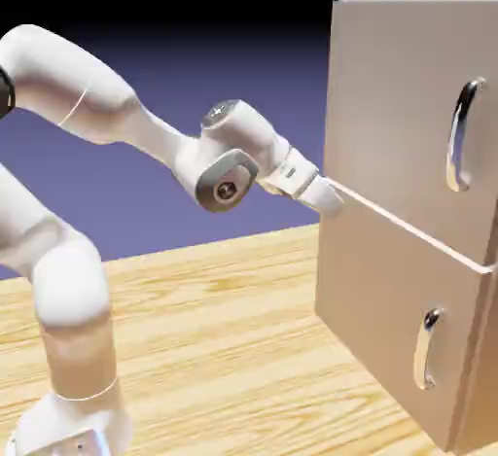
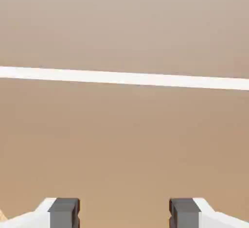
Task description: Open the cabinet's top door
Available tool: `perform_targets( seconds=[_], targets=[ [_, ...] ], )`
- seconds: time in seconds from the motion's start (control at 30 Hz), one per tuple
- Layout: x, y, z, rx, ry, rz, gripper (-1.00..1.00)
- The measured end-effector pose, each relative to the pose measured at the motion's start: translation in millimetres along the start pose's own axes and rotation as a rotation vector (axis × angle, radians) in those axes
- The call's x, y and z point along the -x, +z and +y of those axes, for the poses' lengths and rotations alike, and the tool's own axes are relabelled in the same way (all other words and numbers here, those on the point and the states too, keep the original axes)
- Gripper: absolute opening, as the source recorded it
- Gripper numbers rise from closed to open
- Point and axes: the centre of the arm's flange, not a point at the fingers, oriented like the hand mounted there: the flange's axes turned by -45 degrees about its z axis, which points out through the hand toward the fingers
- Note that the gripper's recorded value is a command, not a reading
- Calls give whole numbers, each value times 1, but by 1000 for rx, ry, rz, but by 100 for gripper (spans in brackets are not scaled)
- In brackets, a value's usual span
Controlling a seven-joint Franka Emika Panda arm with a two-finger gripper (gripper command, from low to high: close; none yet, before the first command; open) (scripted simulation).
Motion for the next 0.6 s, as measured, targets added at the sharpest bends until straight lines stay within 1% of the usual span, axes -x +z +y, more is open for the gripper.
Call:
perform_targets(
  seconds=[0.3,0.6],
  targets=[
    [-57,-53,5,54,-516,197,0],
    [-91,-104,24,198,-1001,356,0]
  ],
)
